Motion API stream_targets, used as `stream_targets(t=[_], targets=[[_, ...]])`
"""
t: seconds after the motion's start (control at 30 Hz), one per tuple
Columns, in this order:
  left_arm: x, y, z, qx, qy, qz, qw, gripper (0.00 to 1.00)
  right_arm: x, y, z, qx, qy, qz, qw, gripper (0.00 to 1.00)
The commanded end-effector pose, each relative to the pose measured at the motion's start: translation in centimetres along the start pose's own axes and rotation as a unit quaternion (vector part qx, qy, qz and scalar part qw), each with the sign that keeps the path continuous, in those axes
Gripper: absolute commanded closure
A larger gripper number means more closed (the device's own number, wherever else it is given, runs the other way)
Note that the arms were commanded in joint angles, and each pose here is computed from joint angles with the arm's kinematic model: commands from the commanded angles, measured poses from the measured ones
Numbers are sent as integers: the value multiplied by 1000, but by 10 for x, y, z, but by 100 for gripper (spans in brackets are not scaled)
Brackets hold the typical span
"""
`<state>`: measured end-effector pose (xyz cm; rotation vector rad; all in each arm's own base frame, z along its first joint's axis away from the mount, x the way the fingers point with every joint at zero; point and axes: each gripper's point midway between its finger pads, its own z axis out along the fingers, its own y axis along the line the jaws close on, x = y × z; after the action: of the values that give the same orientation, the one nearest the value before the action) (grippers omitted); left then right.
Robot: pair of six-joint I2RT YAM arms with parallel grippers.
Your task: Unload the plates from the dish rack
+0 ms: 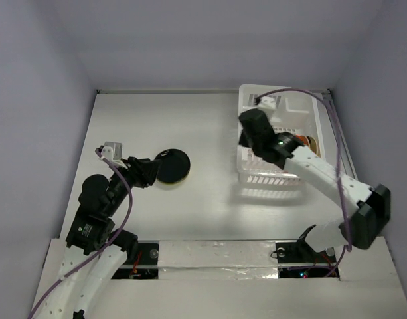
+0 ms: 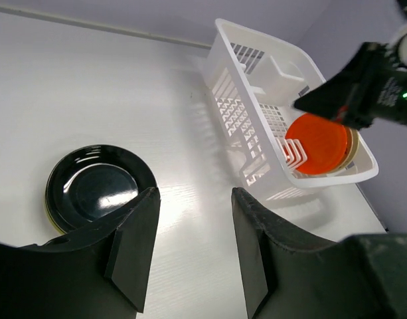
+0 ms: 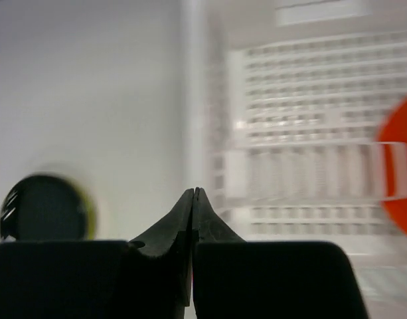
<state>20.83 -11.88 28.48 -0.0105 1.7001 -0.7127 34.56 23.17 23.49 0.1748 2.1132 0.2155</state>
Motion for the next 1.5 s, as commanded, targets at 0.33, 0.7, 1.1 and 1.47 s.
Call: stream_targets(t=[0.33, 0.7, 1.1, 1.47], targets=[[-11, -16, -5, 34, -21, 5, 999, 57, -1, -234, -33, 324, 45, -45, 944, 66], [-12, -18, -6, 38, -22, 5, 999, 57, 1, -254, -12, 341, 79, -64, 935, 66], [-10, -19, -6, 40, -20, 6, 999, 57, -6, -260, -5, 349, 92, -89, 928, 85], [-11, -20, -7, 42, -22, 5, 999, 57, -23, -246, -24, 355, 86, -132, 922, 100]])
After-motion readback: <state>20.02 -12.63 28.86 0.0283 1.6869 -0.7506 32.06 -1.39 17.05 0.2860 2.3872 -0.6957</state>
